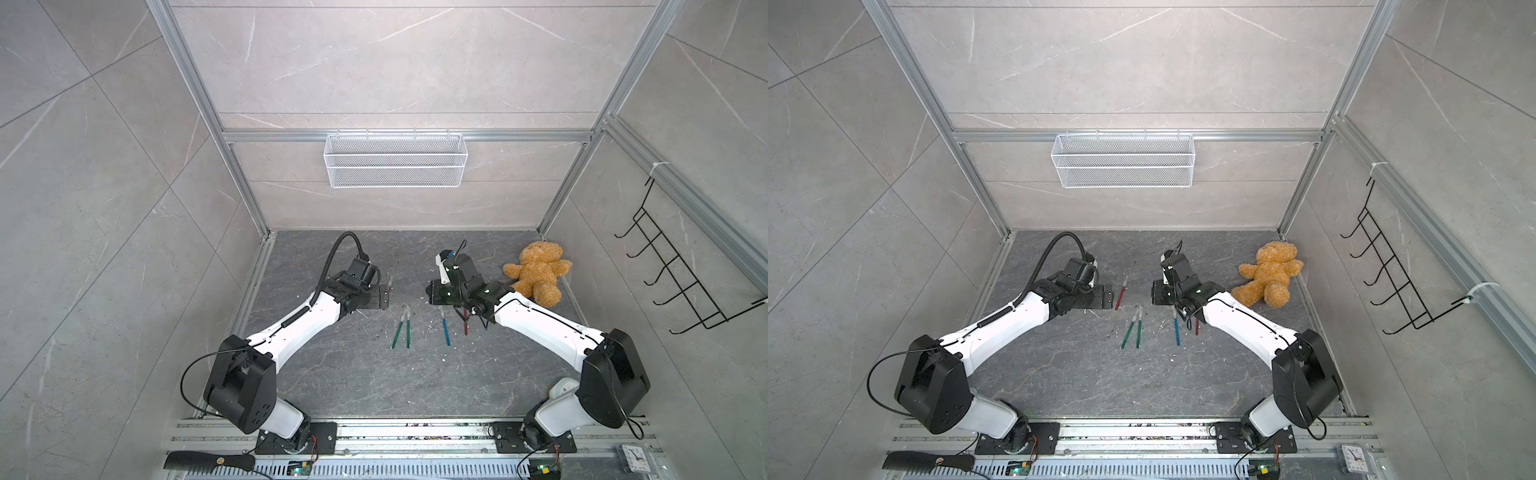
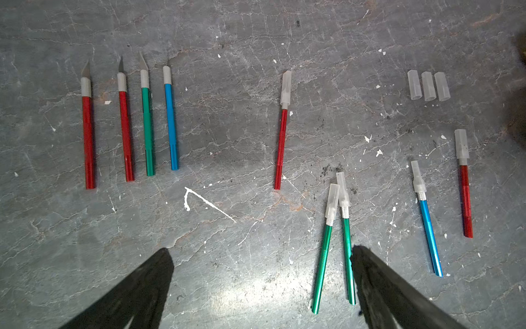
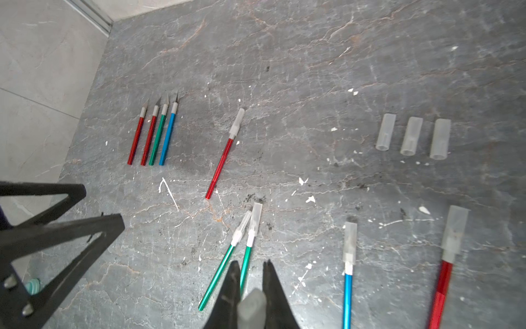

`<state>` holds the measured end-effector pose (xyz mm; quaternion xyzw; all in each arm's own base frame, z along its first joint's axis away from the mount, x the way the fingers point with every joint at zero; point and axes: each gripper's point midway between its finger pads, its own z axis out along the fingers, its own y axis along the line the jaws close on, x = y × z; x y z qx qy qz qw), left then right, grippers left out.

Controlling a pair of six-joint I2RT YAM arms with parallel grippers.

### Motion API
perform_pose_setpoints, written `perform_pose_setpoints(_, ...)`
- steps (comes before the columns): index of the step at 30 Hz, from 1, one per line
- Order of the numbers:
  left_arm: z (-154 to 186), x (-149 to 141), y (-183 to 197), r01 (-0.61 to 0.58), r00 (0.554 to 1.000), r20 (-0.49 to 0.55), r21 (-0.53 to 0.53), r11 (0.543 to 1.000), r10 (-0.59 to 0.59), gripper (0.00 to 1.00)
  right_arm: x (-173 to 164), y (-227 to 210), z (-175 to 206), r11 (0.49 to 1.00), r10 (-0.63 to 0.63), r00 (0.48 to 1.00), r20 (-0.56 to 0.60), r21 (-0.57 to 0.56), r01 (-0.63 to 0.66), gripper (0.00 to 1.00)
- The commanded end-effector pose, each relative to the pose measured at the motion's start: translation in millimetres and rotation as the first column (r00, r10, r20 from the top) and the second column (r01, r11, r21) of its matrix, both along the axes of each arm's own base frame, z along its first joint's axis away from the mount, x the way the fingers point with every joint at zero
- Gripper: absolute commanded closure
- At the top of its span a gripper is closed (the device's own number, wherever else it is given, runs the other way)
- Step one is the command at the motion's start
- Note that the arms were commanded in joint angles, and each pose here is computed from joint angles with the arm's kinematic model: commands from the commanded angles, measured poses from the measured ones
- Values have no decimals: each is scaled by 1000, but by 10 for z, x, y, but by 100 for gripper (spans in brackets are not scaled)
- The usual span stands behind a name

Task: Remove protective caps from carving knives
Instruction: Place the protective sleeve at the center of the board.

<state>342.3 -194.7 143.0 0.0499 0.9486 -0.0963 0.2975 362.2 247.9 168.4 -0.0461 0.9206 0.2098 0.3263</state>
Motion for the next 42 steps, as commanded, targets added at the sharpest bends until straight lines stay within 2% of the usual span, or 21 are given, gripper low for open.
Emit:
perform_pose_setpoints(1, 139, 33, 0, -37, 998, 55, -42, 998, 39, 0, 68, -99, -89, 998, -25, 998, -53, -56, 22, 100)
perform_pose_setpoints(11, 33, 0, -18, -82, 996, -21, -36, 996, 82, 0, 391, -208, -247, 990, -66, 990, -122, -131, 50, 100)
perform_pose_setpoints(15, 31, -34, -93, -85, 995, -53, -85, 993, 80, 0, 494, -182, -379, 985, -66, 984, -163, -166, 38, 100)
perform_pose_setpoints(20, -12, -48, -82, -93, 993, -79, -69, 993, 88, 0, 638, -233, -553, 976, -103, 976, -193, -208, 62, 100)
perform_pose_setpoints(30, -84, -69, -126, -94, 987, -134, -64, 994, 85, 0, 922, -215, -819, 976, -122, 957, -262, -205, 68, 100)
perform_pose_setpoints(42, -174, -90, -169, -91, 979, -187, -55, 994, 80, 0, 1093, -301, -1132, 969, -153, 929, -336, -235, 75, 100)
